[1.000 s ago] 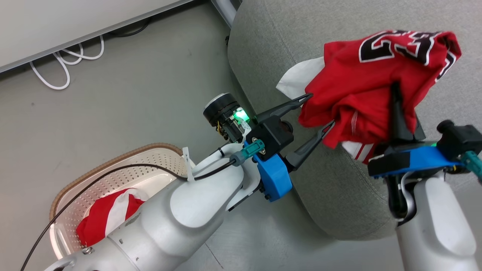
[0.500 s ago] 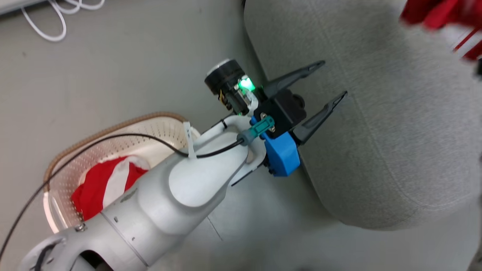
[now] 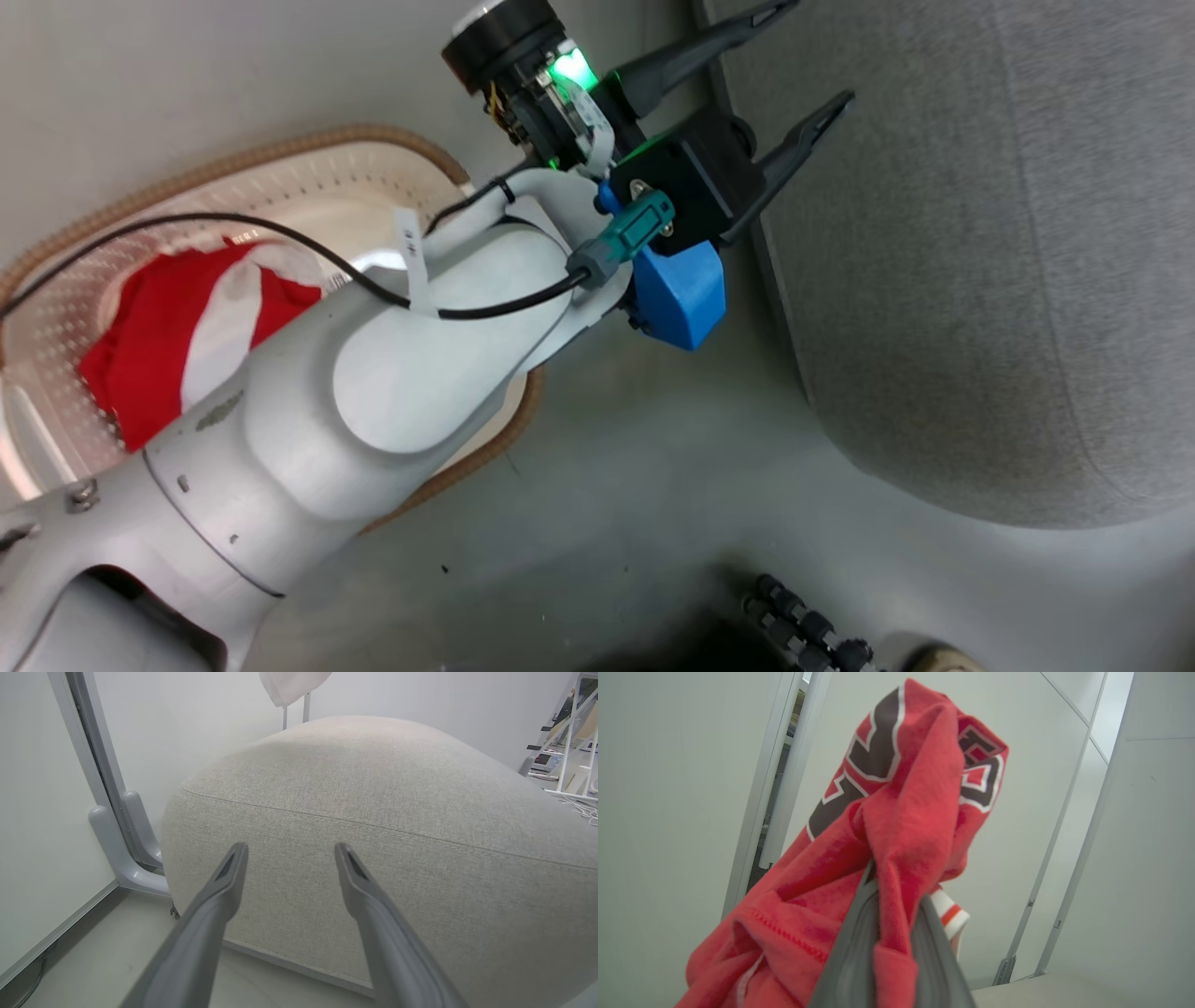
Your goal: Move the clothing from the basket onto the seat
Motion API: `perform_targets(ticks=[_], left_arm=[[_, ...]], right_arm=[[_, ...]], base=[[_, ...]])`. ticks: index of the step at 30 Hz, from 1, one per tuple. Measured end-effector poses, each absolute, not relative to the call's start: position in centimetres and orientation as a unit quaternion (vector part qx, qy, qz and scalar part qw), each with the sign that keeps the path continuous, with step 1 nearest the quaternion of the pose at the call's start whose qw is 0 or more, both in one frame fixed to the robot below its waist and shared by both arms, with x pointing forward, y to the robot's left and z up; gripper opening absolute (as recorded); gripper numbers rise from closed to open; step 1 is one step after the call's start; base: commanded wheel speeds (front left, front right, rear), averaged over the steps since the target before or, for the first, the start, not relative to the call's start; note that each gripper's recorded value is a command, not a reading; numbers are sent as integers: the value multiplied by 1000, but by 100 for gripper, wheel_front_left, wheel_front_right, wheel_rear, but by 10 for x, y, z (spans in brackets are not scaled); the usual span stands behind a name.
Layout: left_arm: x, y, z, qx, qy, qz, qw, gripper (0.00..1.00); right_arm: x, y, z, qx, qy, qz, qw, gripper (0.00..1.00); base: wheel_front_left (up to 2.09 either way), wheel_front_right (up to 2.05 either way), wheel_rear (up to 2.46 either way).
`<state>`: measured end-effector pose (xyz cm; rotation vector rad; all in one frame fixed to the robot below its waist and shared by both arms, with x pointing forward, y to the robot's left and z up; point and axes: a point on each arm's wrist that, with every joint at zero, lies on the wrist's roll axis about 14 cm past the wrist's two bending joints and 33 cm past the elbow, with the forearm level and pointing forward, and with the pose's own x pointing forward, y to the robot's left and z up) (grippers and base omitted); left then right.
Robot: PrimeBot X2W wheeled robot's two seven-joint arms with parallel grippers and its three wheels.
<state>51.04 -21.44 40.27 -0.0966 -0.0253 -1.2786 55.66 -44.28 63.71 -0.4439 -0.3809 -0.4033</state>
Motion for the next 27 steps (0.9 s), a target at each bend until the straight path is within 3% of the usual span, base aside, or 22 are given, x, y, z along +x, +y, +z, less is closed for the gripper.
perform_targets(ticks=[8, 13, 23, 24, 25, 27], left_arm=[[514, -211, 358, -64, 14, -593, 803, 100], [515, -204, 340, -64, 26, -587, 807, 100], [515, -202, 347, -66, 21, -584, 809, 100], [515, -202, 348, -66, 20, -584, 809, 100], [515, -201, 348, -67, 20, -583, 809, 100], [516, -200, 351, -66, 16, -581, 811, 100]], right_arm=[[564, -475, 550, -224, -89, -234, 942, 0], [547, -486, 483, -200, -14, -257, 945, 0], [511, -491, 417, -155, 68, -289, 942, 0], [510, -491, 414, -153, 71, -289, 942, 36], [509, -490, 412, -151, 73, -289, 943, 100], [507, -488, 408, -149, 78, -287, 943, 100]], base=[[0, 0, 0], [0, 0, 0], [0, 0, 0], [0, 0, 0], [0, 0, 0], [0, 0, 0]])
